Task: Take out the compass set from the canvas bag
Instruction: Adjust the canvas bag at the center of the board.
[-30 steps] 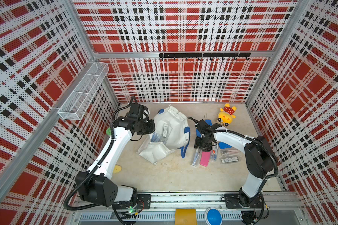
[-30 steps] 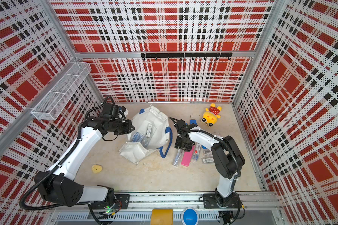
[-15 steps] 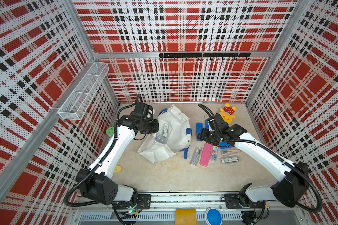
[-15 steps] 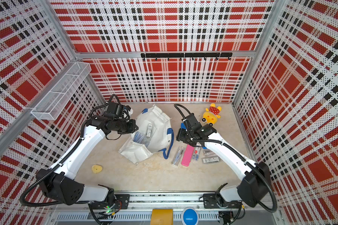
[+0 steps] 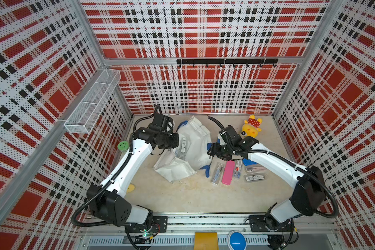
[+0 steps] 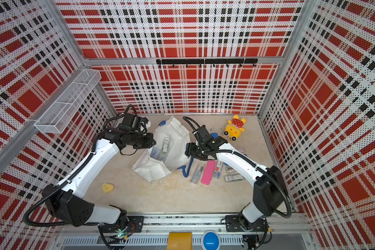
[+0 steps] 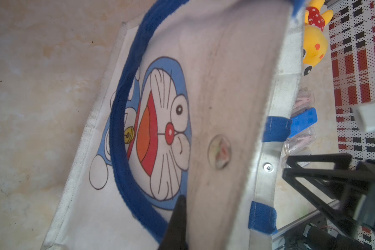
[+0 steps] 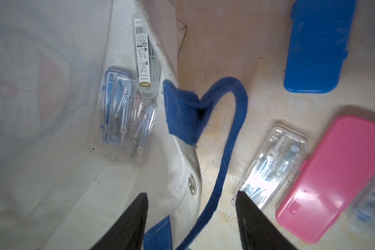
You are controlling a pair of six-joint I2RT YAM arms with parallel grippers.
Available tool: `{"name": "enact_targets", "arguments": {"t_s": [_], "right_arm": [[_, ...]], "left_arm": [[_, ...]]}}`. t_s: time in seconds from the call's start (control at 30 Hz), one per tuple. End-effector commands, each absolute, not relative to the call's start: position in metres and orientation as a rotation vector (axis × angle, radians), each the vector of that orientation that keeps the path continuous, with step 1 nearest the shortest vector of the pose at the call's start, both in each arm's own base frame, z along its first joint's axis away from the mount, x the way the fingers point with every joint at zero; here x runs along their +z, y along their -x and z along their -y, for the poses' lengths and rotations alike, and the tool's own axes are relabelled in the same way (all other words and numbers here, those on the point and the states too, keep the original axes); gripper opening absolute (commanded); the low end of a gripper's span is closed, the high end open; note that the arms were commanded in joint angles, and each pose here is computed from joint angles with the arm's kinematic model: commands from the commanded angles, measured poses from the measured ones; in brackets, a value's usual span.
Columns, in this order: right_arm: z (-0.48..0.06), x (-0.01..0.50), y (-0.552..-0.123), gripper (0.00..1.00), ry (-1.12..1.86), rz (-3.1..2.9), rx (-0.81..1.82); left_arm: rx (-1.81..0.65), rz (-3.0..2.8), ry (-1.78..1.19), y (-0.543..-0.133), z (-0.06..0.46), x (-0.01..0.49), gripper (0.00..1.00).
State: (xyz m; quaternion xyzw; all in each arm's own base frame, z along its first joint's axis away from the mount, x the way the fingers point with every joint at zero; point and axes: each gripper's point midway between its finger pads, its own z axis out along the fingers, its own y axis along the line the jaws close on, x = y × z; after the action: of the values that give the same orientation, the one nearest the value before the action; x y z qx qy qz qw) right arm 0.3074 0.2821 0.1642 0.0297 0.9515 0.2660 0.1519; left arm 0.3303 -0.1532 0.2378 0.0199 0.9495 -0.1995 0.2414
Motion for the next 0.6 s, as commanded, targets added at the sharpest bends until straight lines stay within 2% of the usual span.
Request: {"name": "enact_targets", "arguments": {"t_s": [0.0, 0.1, 0.17, 0.27, 0.43, 0.57], "right_arm": [[-0.303, 0.17, -0.321, 0.5, -0.029, -2.701, 0.838], [-0.308, 0.167, -0.323, 0.19, -0.029, -2.717, 0.843], [-0.31, 0.176, -0.322, 0.06, -0.013, -2.7, 0.857], [-0.315, 0.201, -0.316, 0.0, 0.033, -2.656, 0.885], [-0.325, 0.237, -0.295, 0.0, 0.107, -2.588, 0.976], [-0.332, 0.237, -0.276, 0.0, 0.143, -2.606, 1.019]], "left_arm": [[-0.574, -2.546, -0.073, -0.332, 0.16, 0.255, 0.0], [-0.572, -2.544, -0.067, -0.333, 0.16, 0.256, 0.0], [-0.569, -2.538, -0.064, -0.334, 0.159, 0.258, 0.0], [-0.56, -2.534, -0.061, -0.337, 0.159, 0.26, 0.0], [-0.553, -2.525, -0.064, -0.347, 0.162, 0.265, 0.0], [-0.557, -2.514, -0.081, -0.358, 0.171, 0.271, 0.0]]}}
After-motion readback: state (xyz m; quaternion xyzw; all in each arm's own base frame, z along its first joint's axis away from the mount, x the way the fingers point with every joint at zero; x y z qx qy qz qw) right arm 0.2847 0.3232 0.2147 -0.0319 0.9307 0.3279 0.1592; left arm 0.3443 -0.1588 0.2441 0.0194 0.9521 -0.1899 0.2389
